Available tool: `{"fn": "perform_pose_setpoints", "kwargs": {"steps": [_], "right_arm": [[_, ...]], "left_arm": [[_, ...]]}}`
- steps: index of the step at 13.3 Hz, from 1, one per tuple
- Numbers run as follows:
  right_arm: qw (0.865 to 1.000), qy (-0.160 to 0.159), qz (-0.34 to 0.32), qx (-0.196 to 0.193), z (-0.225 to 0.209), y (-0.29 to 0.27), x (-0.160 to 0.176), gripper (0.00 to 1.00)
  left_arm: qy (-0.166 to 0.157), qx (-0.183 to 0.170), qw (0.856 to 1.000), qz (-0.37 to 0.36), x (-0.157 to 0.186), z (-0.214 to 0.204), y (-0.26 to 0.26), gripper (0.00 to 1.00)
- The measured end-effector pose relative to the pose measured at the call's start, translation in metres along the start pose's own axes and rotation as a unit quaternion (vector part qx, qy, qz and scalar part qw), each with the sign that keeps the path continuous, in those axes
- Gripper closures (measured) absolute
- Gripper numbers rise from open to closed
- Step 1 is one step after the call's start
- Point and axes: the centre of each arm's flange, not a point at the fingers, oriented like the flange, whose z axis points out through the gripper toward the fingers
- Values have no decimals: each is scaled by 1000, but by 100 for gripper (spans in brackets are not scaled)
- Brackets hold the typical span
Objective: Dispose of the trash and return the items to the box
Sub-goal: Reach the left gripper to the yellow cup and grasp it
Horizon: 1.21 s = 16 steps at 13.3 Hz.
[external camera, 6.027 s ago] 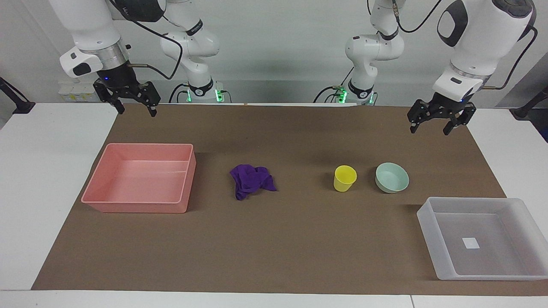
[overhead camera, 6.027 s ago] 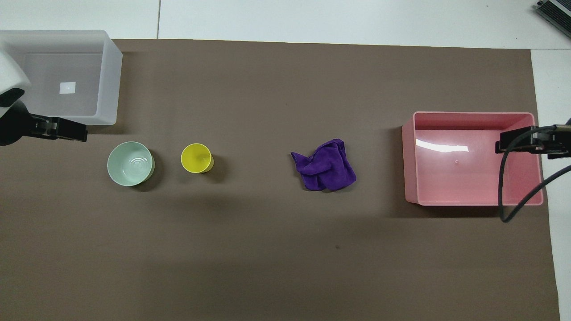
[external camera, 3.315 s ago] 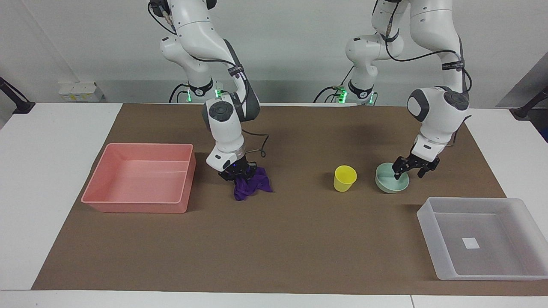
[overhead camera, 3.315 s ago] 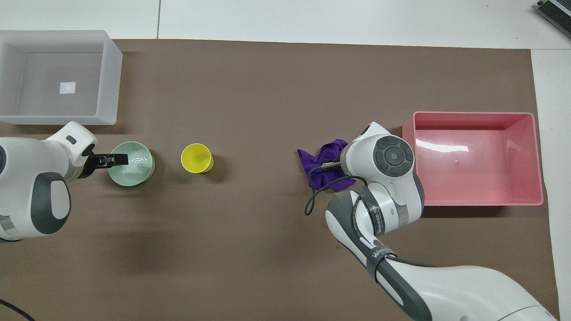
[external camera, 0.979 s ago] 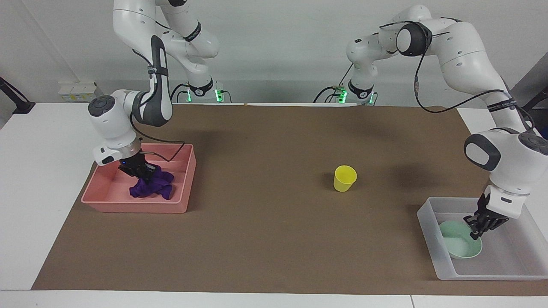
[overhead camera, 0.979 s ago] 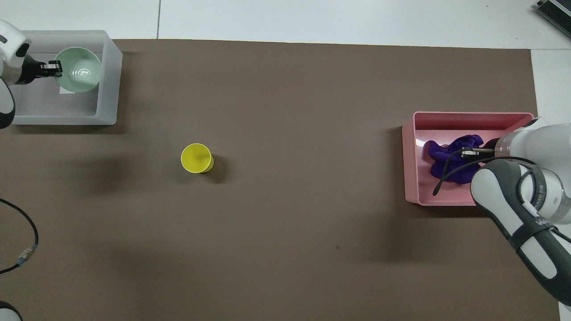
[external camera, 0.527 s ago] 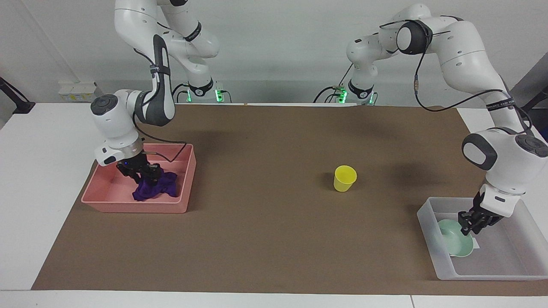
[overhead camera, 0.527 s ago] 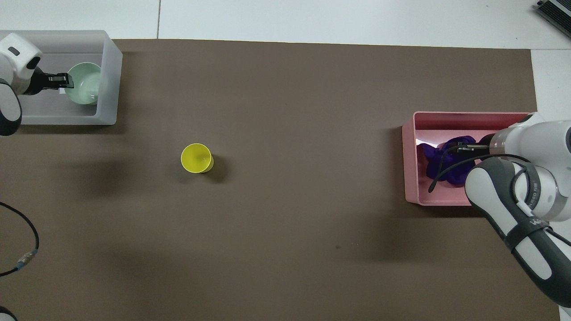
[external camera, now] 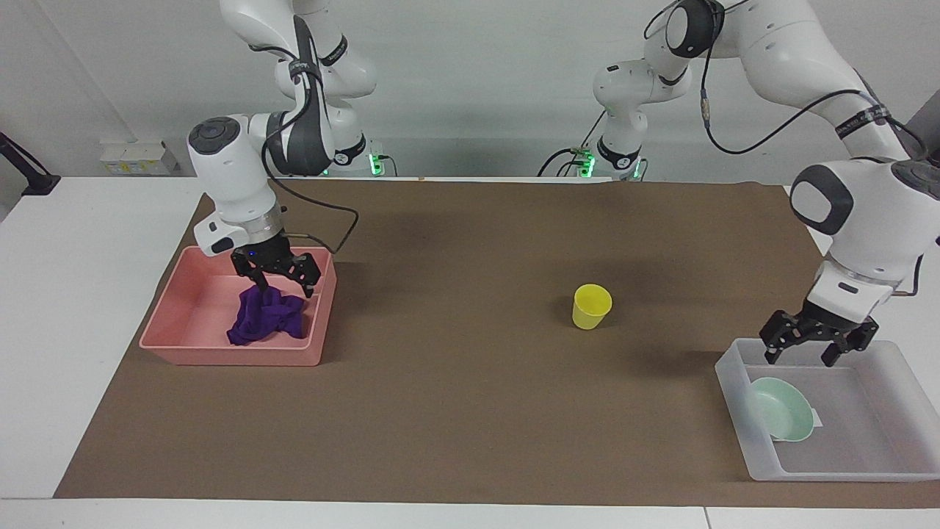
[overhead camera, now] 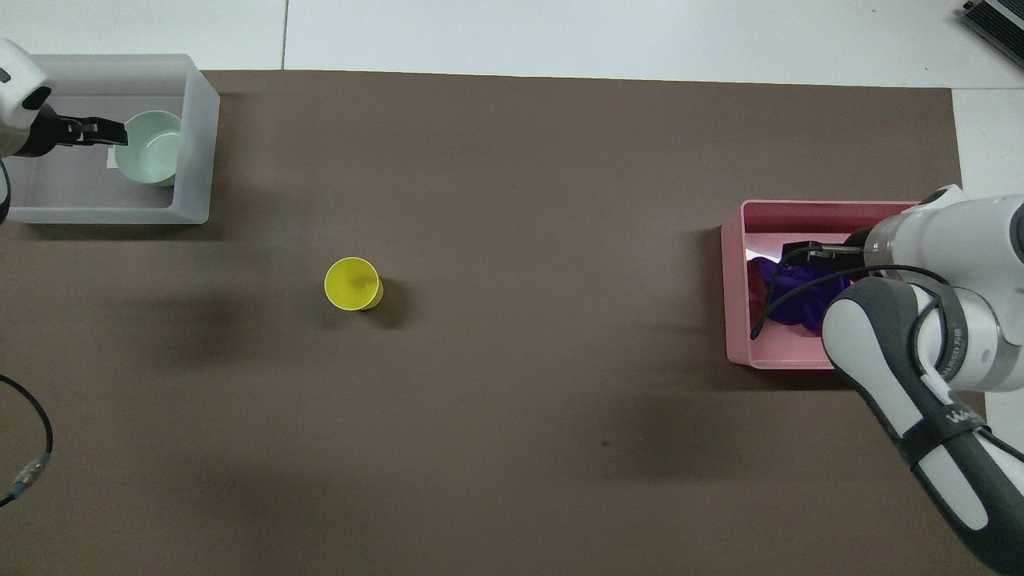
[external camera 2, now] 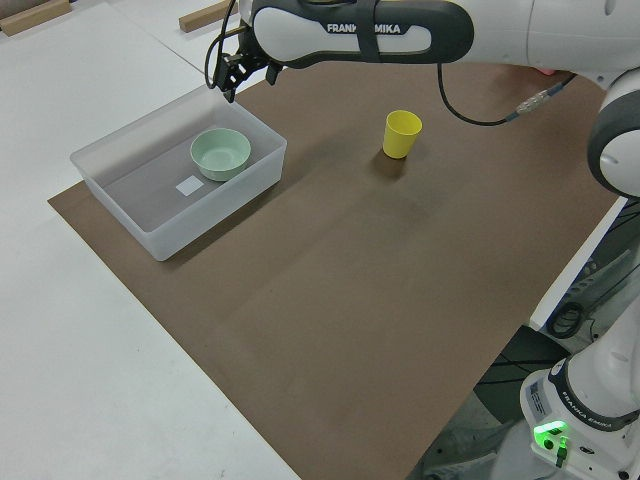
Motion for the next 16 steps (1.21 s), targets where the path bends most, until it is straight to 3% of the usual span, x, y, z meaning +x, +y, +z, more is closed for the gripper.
{"fn": "perform_pose_setpoints", "kwargs": {"steps": [4,7,9,12,16], "right_arm": [[1000,-22,9,-3,-96,11,0,0],[999,-35,17,-5,-153,24,-6,0],[999,-43,11,-7,-185,32,-13,0],[999,-47,14,-7,-203,46,-14,0],[999,-49,5,-6,-202,46,-14,0]], "left_arm": [[-25,-13,999,21,-28,-11,80,0],[-41,-20,998,32,-42,4,118,0],[-35,-25,998,39,-57,23,149,0],[-41,-31,997,56,-93,48,193,0],[-45,-33,996,67,-120,66,207,0]]}}
